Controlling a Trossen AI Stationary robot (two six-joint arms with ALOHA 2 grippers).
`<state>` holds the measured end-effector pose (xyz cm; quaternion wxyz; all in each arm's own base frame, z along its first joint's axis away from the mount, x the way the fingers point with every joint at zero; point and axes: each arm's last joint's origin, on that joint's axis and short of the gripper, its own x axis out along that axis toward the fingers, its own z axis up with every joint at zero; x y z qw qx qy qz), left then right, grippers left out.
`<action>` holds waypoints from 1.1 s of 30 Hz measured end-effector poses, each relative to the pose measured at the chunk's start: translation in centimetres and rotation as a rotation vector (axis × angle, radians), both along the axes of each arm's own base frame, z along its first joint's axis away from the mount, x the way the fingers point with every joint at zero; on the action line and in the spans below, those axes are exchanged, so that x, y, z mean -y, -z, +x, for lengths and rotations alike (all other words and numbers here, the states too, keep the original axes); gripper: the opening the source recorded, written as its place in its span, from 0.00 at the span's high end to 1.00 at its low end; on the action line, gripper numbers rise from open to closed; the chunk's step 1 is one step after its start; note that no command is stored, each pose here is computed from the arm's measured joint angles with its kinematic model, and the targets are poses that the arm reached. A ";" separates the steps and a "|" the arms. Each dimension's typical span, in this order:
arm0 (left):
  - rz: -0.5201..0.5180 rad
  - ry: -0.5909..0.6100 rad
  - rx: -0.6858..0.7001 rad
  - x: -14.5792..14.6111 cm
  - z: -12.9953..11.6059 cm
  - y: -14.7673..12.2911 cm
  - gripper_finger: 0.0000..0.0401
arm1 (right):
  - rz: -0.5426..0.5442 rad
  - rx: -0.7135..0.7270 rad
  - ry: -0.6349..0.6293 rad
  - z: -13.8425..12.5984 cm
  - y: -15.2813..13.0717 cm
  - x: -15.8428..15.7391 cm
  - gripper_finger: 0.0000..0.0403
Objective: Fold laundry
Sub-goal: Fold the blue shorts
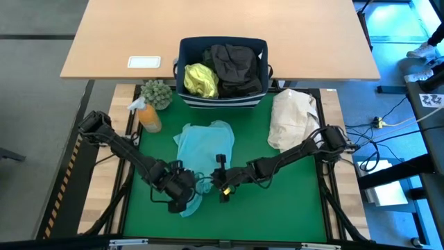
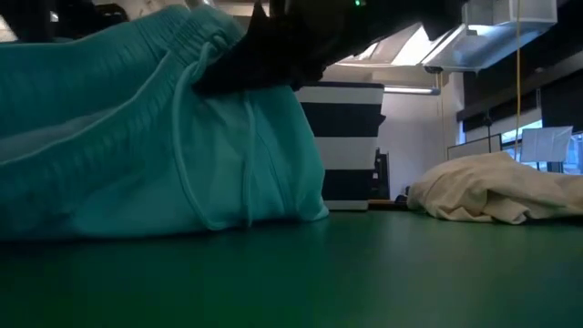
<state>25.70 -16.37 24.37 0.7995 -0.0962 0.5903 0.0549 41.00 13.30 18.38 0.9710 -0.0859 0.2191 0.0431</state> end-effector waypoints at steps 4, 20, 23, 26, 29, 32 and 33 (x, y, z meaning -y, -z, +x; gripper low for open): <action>-0.022 -0.005 0.001 0.9 -0.5 0.0 0.30 | 0.023 -0.001 0.019 0.2 0.0 0.7 0.97; 0.002 -0.042 0.061 3.6 -0.9 1.2 0.30 | 0.093 0.011 0.075 0.7 -0.1 2.0 0.94; 0.016 -0.060 0.060 3.7 -0.7 1.7 0.30 | 0.099 0.013 0.085 0.7 -0.1 2.0 0.95; 0.011 -0.069 0.093 3.9 -0.4 1.7 0.30 | 0.102 0.020 0.085 0.7 -0.2 2.0 0.97; -0.007 -0.075 0.133 4.1 -0.1 1.6 0.30 | 0.103 0.022 0.092 0.7 -0.2 2.0 0.97; -0.031 -0.081 0.178 4.3 0.3 1.4 0.30 | 0.110 0.024 0.108 0.7 -0.2 2.1 0.96; -0.033 -0.084 0.192 4.4 0.4 1.4 0.30 | 0.110 0.024 0.109 0.7 -0.2 2.1 0.95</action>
